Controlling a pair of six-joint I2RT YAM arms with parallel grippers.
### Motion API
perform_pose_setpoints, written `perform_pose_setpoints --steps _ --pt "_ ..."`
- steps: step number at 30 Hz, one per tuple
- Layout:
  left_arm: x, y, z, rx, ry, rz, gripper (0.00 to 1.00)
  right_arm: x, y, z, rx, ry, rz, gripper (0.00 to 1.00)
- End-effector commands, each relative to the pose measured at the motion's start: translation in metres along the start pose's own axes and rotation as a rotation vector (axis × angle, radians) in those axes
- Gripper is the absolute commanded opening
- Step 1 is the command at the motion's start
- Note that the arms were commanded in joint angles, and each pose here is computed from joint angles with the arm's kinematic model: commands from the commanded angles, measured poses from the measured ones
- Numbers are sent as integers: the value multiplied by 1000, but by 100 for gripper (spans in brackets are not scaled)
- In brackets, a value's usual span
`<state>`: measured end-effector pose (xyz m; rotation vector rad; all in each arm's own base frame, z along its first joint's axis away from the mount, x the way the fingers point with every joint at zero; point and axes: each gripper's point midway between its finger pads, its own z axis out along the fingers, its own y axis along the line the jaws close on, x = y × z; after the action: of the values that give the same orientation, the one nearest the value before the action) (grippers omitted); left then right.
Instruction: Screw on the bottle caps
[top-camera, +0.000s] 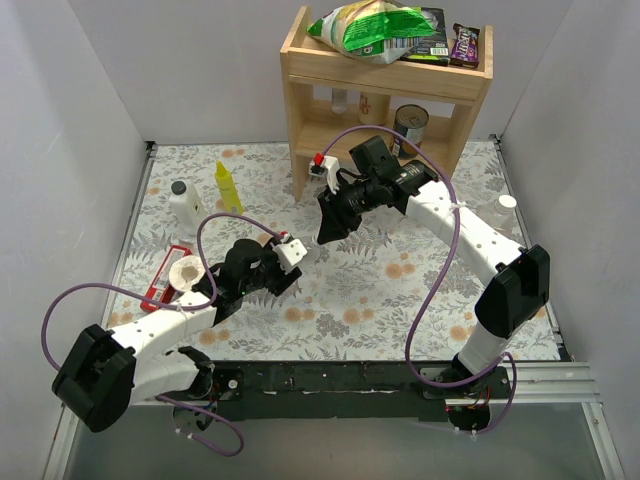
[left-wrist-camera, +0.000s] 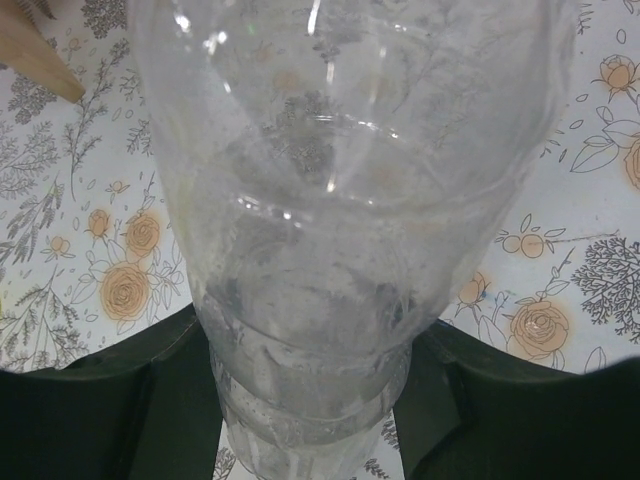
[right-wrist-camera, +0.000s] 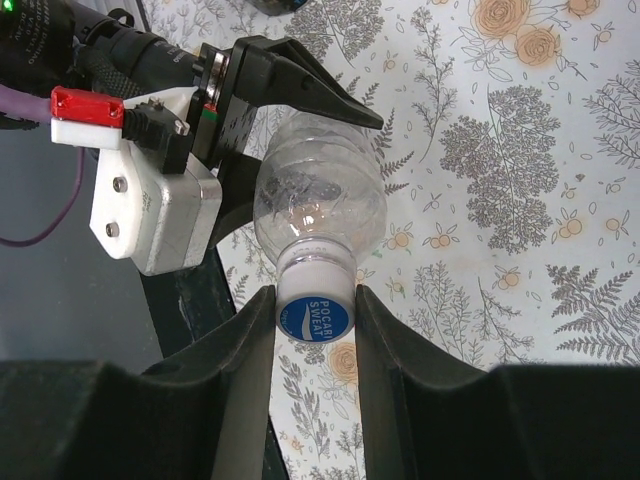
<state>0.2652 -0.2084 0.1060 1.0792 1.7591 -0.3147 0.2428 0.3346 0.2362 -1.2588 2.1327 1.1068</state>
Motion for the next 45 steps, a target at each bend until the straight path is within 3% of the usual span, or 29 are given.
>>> perform_pose_setpoints --steps 1,6,12,13,15,16,20,24,27,29,31,35,38,45 --pt "-47 18 2 -66 -154 -63 0 21 13 5 -22 96 49 25" --pt "-41 3 4 5 -140 -89 0 20 12 4 -16 86 34 32" --pt "-34 -14 3 86 -137 -104 0 4 16 0 -28 41 -10 55" --pt "-31 -18 3 102 -130 -104 0 -1 18 -2 -33 28 -19 65" --pt "-30 -24 3 131 -132 -106 0 -13 25 -6 -60 -4 -43 68" --pt "-28 -26 3 141 -126 -109 0 -17 27 -8 -62 -14 -52 76" --pt "-24 -33 2 171 -110 -129 0 -23 29 -19 -41 -9 -109 90" --pt "-27 -50 -6 268 -128 -121 0 -3 17 -36 -9 47 -226 92" --pt "-30 -78 -18 436 -149 -101 0 4 3 -56 40 45 -281 92" --pt "-29 -95 -26 547 -149 -82 0 1 11 -70 28 23 -486 90" --pt "-24 -101 -30 585 -130 -77 0 5 25 -71 -36 -12 -677 84" --pt "-21 -104 -30 624 -108 -38 0 4 59 -79 -40 -82 -956 83" --pt "-21 -104 -29 632 -101 -24 0 22 76 -71 -97 -40 -1082 83" --pt "-31 -104 -31 651 -127 -9 0 48 91 -55 -145 22 -1191 79"
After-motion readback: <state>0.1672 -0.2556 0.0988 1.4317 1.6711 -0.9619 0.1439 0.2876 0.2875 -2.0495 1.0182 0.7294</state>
